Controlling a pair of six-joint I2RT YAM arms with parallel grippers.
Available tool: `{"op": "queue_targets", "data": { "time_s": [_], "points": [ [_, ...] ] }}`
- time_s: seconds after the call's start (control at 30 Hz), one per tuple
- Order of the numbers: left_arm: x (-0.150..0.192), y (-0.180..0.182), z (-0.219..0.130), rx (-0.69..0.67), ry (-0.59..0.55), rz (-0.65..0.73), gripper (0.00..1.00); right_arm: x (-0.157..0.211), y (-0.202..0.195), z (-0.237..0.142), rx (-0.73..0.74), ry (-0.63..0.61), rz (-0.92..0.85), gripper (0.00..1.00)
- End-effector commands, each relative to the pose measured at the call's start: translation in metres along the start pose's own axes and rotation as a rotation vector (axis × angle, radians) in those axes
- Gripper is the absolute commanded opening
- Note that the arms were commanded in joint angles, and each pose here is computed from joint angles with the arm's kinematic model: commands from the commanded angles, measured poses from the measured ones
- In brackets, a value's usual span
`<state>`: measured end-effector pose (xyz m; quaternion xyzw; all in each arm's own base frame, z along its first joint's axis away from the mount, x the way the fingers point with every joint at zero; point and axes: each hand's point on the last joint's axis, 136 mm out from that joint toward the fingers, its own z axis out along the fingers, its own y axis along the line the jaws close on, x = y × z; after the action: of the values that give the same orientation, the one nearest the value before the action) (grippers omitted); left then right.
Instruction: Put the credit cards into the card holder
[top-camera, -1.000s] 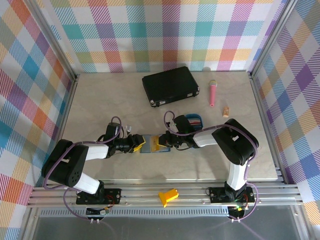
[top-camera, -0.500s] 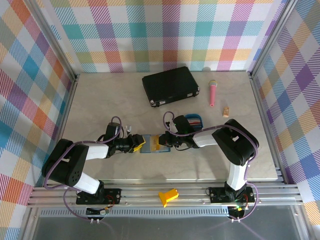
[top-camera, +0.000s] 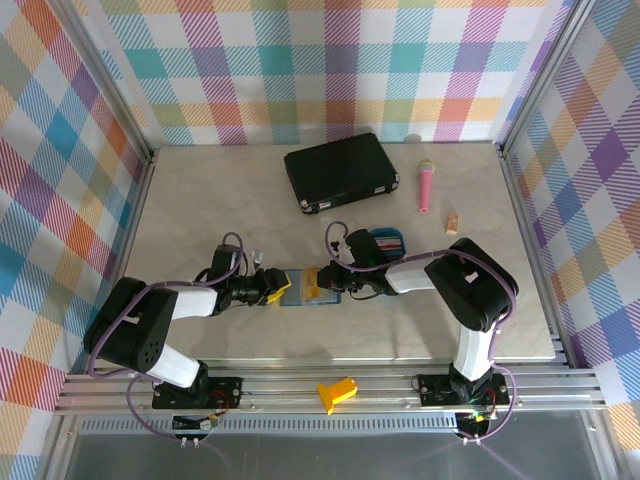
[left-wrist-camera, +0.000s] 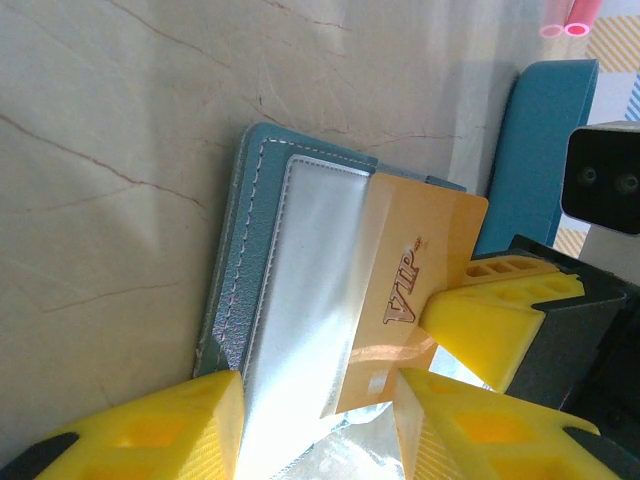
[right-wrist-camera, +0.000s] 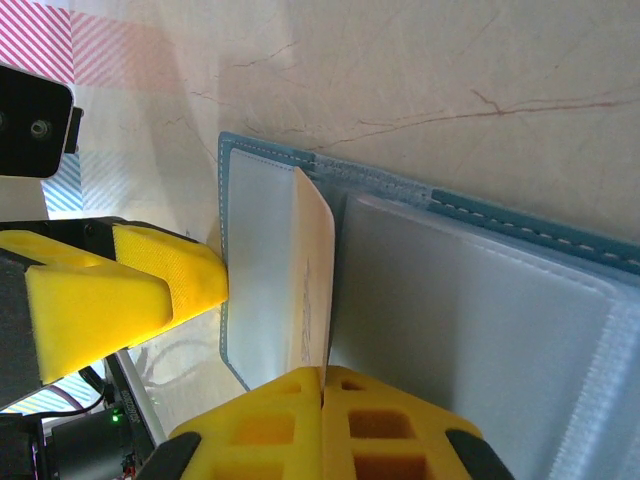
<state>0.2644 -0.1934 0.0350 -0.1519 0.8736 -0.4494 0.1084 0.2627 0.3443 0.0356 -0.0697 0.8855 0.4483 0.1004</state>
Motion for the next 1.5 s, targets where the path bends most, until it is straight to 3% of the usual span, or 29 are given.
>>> {"op": "queue_targets", "data": {
  "time_s": [0.0, 0.97, 1.1, 1.23, 1.47],
  "points": [
    [0.0, 0.009, 0.01, -0.035, 0.01, 0.015, 0.44, 0.011, -0.008, 0.001, 0.025, 0.03, 0.02, 0.0],
    [-0.001, 0.005, 0.013, -0.026, 0.006, 0.013, 0.43, 0.017, -0.003, 0.015, 0.001, 0.077, 0.111, 0.01],
    [-0.001, 0.005, 0.013, -0.028, 0.004, 0.011, 0.43, 0.015, -0.002, 0.013, 0.013, 0.068, 0.103, 0.07],
    [0.001, 0.008, 0.013, -0.033, 0.006, 0.006, 0.43, 0.012, 0.001, 0.006, 0.036, 0.05, 0.094, 0.22],
    [0.001, 0.009, 0.012, -0.039, 0.006, 0.008, 0.42, 0.002, 0.004, -0.02, 0.15, -0.003, 0.062, 0.38]
  ]
}}
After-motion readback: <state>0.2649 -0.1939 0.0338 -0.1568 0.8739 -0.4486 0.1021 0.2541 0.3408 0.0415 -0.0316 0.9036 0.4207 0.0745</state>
